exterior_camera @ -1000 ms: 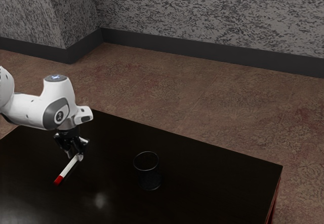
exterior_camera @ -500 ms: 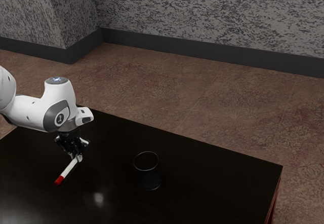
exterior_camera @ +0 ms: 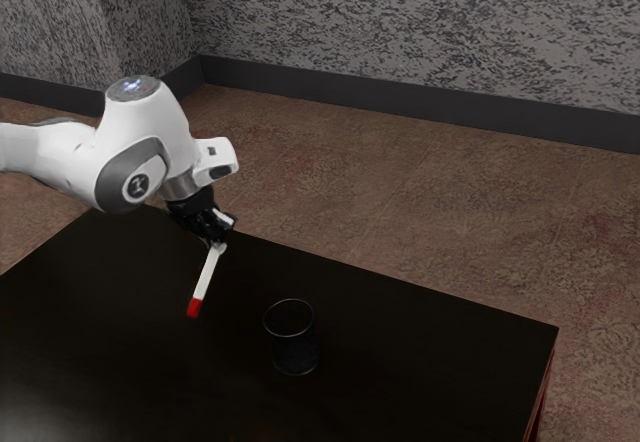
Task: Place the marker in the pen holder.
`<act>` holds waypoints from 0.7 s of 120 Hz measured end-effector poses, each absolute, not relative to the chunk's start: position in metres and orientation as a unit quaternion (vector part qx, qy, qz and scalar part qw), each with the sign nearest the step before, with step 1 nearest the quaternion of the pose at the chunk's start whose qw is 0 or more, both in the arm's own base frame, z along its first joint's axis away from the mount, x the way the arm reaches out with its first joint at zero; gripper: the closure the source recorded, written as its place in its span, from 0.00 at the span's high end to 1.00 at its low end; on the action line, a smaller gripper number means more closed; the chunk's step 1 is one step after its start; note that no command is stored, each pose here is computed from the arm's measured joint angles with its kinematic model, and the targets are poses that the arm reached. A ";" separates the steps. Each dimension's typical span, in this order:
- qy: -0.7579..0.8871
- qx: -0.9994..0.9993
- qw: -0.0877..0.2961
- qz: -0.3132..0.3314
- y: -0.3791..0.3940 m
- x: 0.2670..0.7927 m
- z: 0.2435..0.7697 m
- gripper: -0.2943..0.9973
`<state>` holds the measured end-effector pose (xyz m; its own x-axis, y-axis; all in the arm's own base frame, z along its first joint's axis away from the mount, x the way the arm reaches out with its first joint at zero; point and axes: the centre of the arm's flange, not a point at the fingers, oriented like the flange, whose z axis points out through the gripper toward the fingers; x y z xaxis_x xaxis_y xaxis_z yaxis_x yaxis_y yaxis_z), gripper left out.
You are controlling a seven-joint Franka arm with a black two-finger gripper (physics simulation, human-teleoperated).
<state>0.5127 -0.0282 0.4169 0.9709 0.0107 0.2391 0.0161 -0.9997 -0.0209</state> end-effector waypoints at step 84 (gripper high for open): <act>0.056 -0.990 0.003 -0.130 -0.139 0.563 0.416 0.18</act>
